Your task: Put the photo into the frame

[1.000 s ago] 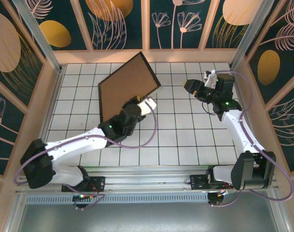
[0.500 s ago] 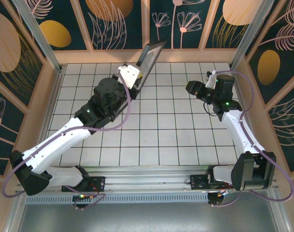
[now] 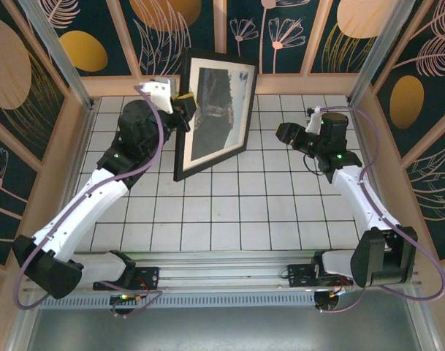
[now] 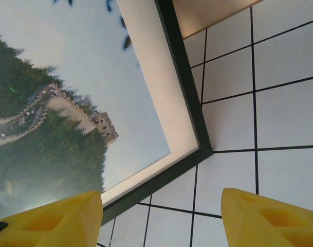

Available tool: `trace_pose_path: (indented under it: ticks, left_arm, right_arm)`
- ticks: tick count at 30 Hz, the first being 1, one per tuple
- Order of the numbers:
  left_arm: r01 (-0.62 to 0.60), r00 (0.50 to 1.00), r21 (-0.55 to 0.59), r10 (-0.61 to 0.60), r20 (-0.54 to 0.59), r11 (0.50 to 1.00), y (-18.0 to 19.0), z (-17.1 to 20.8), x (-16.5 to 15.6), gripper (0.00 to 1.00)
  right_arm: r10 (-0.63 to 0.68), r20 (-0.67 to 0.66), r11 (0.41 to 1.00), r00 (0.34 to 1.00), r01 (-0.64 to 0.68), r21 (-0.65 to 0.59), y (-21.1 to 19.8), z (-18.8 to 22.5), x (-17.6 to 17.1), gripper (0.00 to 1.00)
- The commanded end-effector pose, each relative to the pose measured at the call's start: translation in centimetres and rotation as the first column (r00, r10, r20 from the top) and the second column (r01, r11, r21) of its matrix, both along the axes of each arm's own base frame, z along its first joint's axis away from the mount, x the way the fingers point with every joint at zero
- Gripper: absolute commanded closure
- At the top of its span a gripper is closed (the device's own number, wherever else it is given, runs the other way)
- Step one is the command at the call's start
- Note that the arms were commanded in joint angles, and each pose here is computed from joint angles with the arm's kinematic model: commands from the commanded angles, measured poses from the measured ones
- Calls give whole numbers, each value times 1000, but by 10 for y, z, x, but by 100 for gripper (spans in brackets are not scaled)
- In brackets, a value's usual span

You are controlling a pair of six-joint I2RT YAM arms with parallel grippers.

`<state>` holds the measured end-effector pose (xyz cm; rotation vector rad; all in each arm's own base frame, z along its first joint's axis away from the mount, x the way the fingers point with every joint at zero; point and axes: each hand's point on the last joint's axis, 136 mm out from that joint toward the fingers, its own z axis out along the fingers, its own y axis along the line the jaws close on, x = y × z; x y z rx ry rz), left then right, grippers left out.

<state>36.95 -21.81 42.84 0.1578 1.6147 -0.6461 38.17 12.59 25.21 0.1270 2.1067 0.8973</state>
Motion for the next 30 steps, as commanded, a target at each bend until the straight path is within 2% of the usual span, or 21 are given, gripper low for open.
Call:
trace_pose_path:
  ticks: [1,6,11,17,22,30]
  left_arm:
    - [50,986,-388,15,164,920,34,80,-13,100]
    - [-5,995,-590,62,76,808,72,56,3,100]
    - [-88,996,-751,84,-44,655,102,11,15,100]
    - [-232,972,-798,168,-165,556,125,-41,19,100]
    - [-308,951,-836,127,-282,453,127,-97,24,100]
    - [-414,903,-825,62,-424,384,122,-167,25,100]
  right_arm:
    - [-7,30,999,1000,8,-34,-2,1,5,37]
    - [-4,17,999,1000,4,-46,-1,-3,4,37]
    - [13,-10,998,1000,-14,-54,4,-13,2,35]
    - [57,-70,996,996,-61,-58,19,-36,-4,32]
    - [105,-150,991,983,-115,-63,39,-64,-11,29]
    - [127,-244,990,961,-136,-20,57,-99,-22,21]
